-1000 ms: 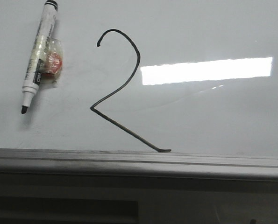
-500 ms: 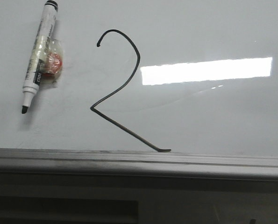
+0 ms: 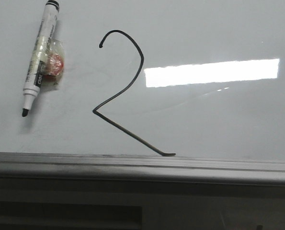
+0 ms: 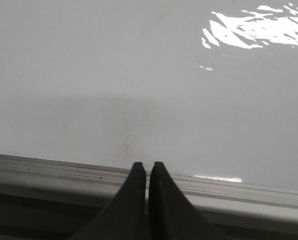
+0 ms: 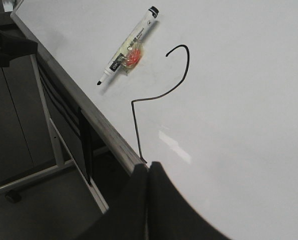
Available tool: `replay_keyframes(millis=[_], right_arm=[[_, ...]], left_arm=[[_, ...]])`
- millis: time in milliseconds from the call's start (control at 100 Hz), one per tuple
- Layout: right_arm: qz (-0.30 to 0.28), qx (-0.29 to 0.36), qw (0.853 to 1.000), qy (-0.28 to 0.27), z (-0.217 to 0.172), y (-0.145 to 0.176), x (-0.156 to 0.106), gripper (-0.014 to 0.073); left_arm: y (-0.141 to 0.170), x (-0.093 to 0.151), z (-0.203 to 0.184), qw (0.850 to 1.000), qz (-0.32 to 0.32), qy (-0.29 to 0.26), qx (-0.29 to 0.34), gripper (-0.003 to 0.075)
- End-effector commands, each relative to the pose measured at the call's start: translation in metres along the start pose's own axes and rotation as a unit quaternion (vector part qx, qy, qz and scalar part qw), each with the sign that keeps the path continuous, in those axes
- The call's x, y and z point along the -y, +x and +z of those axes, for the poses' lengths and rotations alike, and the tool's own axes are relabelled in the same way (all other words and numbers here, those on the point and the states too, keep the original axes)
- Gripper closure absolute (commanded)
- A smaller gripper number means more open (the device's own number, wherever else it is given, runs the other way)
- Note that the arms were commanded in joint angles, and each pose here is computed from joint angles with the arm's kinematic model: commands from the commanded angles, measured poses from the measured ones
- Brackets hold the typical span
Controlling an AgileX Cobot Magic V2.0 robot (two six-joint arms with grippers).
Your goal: Write number 2 on whiteboard
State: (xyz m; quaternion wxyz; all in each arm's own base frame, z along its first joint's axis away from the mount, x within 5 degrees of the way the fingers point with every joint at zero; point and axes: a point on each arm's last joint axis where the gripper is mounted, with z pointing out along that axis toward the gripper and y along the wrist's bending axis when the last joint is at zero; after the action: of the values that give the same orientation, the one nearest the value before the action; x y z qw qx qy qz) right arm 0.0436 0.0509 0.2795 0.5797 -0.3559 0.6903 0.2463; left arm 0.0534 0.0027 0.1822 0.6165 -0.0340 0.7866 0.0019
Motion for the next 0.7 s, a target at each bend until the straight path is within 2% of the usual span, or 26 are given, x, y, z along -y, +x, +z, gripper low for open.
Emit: replay_keyframes(millis=[0,260,430,580,690], right_arm=[[-0.004,0.051,0.999,0.003,-0.003,-0.016,0.001,0.0666],[0.002,0.053,0.999,0.001,-0.003,-0.016,0.001,0.0666],[0.017,0.102,0.995,-0.004,-0.004,-0.025,0.000,0.0666],[0.018,0.114,0.993,0.029,-0.005,-0.027,0.004,0.0666],[0.023,0.118,0.989,0.087,-0.006,-0.027,0.012,0.0666]], left_arm=[[0.003,0.000,0.001,1.000,-0.005,0.002,0.028,0.0739],[0.003,0.000,0.001,1.000,-0.005,0.002,0.028,0.0739],[0.003,0.000,0.001,1.000,-0.005,0.002,0.028,0.0739],[0.003,0.000,0.001,1.000,-0.005,0.002,0.028,0.0739],[0.003,0.000,0.001,1.000,-0.005,0.002,0.028,0.0739]])
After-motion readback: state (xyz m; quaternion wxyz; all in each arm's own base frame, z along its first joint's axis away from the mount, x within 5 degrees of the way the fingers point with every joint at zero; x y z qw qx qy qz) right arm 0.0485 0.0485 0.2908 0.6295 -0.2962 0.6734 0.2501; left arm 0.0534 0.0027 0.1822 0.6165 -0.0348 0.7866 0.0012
